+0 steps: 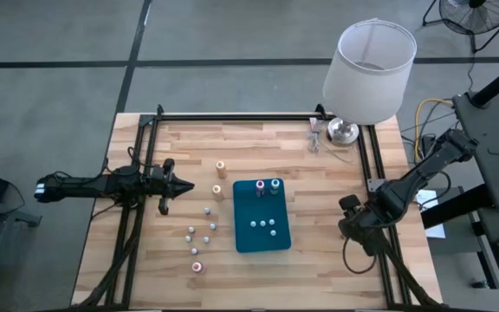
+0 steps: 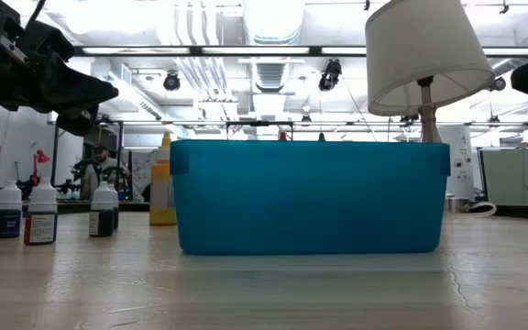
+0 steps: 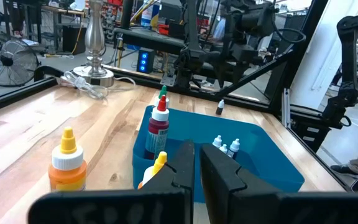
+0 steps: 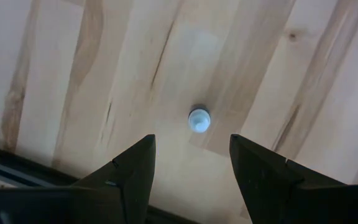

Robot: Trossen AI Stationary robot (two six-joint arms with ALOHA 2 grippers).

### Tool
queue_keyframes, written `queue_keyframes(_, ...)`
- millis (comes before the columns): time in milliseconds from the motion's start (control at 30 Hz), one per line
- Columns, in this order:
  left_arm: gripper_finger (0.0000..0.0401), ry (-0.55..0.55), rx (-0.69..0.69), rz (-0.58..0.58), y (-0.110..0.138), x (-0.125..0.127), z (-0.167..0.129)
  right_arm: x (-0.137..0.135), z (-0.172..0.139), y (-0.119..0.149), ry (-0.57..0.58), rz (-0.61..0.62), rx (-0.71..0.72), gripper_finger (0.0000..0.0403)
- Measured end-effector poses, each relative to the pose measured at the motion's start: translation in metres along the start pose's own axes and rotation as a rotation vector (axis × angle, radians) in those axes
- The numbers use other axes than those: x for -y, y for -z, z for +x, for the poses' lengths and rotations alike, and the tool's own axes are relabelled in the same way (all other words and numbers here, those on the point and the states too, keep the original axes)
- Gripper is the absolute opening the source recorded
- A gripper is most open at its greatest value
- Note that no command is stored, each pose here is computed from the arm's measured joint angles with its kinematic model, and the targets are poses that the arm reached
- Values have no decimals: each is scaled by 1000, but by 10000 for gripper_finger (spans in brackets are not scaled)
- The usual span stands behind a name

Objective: Pick & Place food coloring
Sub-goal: Put the bottom right small red food coloring bottle into the blue bin

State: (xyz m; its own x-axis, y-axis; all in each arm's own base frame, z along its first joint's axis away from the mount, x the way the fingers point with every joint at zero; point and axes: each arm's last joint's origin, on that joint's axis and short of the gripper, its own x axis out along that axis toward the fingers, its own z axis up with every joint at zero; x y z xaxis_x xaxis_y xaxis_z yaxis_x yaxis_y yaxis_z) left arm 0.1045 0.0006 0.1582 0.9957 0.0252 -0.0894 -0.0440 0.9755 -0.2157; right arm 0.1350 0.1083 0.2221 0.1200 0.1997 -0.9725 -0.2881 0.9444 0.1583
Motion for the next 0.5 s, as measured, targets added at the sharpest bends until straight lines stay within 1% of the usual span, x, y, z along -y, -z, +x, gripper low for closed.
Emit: queue_keyframes(500, 0, 0, 0, 0, 0, 0, 0, 8, 35, 12, 0, 40, -3, 199)
